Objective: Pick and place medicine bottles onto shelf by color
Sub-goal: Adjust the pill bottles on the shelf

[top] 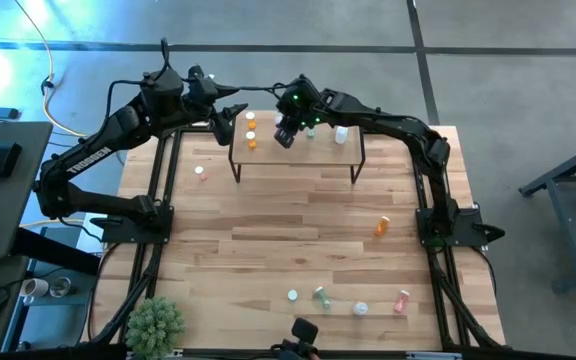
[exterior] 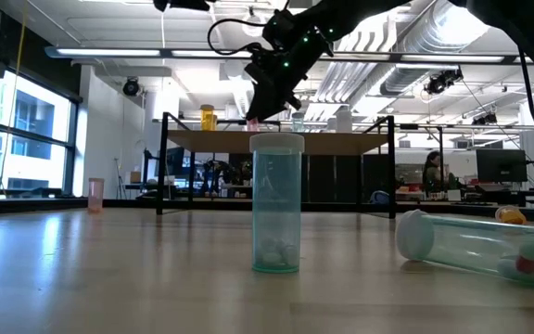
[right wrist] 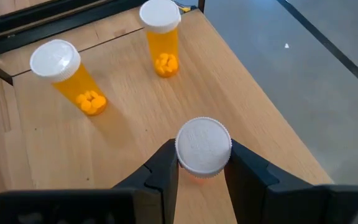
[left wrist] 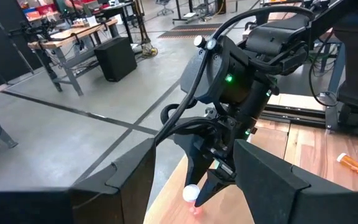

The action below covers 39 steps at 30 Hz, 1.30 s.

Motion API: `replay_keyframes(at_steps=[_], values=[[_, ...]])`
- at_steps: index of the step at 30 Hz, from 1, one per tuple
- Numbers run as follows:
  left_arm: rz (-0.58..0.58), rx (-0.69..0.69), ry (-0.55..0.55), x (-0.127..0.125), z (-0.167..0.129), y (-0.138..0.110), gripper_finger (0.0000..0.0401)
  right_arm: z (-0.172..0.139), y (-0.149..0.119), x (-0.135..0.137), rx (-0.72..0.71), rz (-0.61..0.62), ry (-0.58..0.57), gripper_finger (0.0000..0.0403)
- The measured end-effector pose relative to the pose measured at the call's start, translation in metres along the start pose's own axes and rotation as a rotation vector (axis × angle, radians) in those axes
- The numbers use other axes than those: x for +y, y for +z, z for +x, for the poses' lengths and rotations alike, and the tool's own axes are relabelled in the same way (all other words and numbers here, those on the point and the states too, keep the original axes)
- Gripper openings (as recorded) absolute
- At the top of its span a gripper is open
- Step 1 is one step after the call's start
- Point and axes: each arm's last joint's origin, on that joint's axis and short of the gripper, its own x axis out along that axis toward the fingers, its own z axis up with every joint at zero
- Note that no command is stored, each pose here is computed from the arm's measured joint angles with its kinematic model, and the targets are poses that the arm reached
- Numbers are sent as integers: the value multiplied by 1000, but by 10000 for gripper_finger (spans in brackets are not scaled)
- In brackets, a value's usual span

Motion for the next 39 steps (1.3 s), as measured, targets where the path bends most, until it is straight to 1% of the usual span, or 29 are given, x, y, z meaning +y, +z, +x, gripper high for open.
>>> replay_keyframes(at_steps=[9, 12, 25, 28, 34, 39], values=[[0, 6, -1, 0, 0, -1, 207, 5, -1, 4, -1, 5, -3, 98], [0, 6, -1, 0, 0, -1, 207, 7, -1, 5, -7, 2, -21, 98], [3, 6, -1, 0, 0, -1, 207, 7, -1, 5, 0, -1, -35, 98], [3, 7, -1, 0, 0, -1, 207, 7, -1, 5, -1, -7, -36, 105], [19, 6, -1, 0, 0, -1, 207, 8, -1, 4, -1, 6, -55, 133], [19, 6, -1, 0, 0, -1, 207, 7, -1, 4, -2, 2, -54, 139]])
